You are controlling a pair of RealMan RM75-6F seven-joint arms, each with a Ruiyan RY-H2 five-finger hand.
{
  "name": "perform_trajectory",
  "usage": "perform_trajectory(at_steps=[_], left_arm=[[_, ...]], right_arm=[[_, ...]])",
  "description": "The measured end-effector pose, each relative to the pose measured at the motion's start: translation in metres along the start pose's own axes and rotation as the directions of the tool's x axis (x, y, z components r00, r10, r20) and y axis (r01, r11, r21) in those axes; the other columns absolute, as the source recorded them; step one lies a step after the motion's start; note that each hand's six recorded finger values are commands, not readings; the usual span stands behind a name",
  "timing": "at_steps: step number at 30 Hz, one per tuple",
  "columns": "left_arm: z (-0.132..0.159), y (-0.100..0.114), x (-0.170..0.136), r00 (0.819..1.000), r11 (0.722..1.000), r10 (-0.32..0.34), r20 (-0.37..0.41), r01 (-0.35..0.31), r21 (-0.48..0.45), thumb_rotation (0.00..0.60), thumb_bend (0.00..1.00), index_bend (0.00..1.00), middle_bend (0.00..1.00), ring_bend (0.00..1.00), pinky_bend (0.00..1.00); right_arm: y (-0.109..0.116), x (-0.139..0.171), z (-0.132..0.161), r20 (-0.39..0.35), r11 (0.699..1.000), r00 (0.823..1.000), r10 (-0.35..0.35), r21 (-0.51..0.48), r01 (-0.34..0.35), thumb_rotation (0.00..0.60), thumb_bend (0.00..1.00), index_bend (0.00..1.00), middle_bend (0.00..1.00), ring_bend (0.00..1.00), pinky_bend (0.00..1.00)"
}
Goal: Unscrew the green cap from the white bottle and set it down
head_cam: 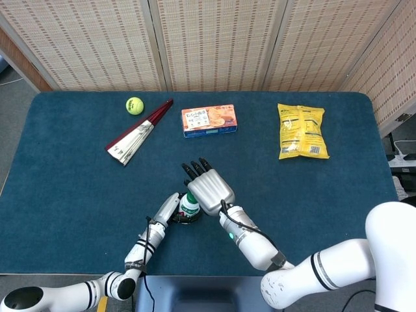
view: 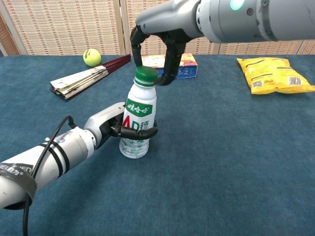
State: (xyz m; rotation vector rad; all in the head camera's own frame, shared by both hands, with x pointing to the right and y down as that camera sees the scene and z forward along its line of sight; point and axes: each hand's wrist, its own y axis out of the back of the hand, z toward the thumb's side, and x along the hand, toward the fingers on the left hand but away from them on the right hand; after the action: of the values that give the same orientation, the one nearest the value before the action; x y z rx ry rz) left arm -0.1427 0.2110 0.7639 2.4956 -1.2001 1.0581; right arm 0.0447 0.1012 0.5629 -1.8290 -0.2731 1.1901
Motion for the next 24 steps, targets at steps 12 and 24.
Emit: perform_trajectory(at_steps=[12, 24], left_arm=[[-0.001, 0.002, 0.001, 1.000, 1.000, 0.002, -0.002, -0.002, -0.001, 0.600, 0.93, 0.73, 0.85, 0.51, 0.17], [-0.002, 0.004, 0.001, 1.000, 1.000, 0.001, -0.004, -0.001, -0.002, 0.600, 0.93, 0.73, 0.85, 0.51, 0.16]], right_arm=[[-0.002, -0.005, 0.007, -0.002, 1.000, 1.000, -0.021, -0.001, 0.021, 0.600, 0.24, 0.48, 0.00, 0.00, 0.00], [0.001, -0.004, 0.012, -0.006, 0.998, 0.998, -0.058, 0.029, 0.059, 0.600, 0.25, 0.59, 0.00, 0.00, 0.00]])
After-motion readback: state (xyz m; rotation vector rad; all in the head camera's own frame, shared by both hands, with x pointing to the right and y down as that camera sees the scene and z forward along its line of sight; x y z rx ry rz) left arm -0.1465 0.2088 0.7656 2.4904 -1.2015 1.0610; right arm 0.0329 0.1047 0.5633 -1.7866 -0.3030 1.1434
